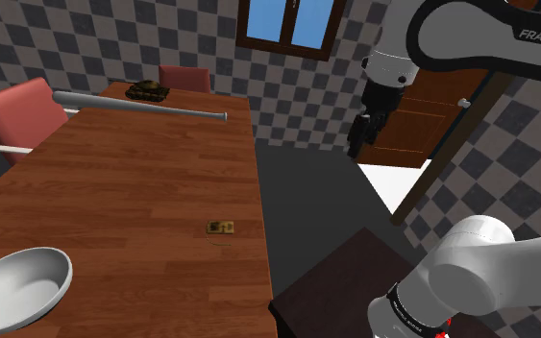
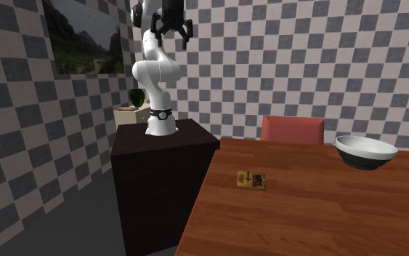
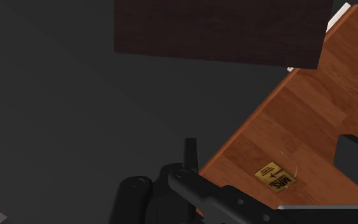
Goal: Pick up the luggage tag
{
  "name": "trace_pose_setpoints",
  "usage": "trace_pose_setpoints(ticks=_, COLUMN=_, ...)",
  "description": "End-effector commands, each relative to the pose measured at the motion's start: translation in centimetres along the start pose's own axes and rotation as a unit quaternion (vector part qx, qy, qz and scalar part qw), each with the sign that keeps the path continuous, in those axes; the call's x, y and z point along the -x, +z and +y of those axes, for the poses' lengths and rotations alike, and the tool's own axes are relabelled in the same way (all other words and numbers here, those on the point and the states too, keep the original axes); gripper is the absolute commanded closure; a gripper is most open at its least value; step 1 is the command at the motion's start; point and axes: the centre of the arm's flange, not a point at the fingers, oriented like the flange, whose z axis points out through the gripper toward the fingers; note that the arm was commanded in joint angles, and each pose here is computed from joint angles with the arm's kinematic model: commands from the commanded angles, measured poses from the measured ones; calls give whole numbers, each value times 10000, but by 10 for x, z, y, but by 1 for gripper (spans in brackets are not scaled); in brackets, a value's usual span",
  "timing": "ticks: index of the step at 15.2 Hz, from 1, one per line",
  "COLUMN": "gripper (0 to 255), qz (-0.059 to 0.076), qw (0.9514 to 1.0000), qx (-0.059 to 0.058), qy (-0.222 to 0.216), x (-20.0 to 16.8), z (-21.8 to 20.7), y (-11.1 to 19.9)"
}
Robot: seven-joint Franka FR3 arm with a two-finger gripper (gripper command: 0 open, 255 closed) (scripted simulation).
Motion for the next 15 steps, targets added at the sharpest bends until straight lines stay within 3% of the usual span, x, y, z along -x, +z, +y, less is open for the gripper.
trace_pose_setpoints(ticks=1, gripper=0, qz=0, qw=10000, qx=0, qy=0, x=0, z=0, y=0)
trace_pose_setpoints(ticks=4, gripper=0, qz=16, qw=9989, qx=-74, qy=-468, x=-28, z=5, y=27)
trace_pose_setpoints(ticks=8, gripper=0, qz=37, qw=9939, qx=-172, qy=-1091, x=-67, z=7, y=63)
trace_pose_setpoints(ticks=11, gripper=0, qz=53, qw=9875, qx=-246, qy=-1555, x=-96, z=5, y=90)
trace_pose_setpoints(ticks=15, gripper=0, qz=73, qw=9756, qx=-343, qy=-2168, x=-134, z=-2, y=126)
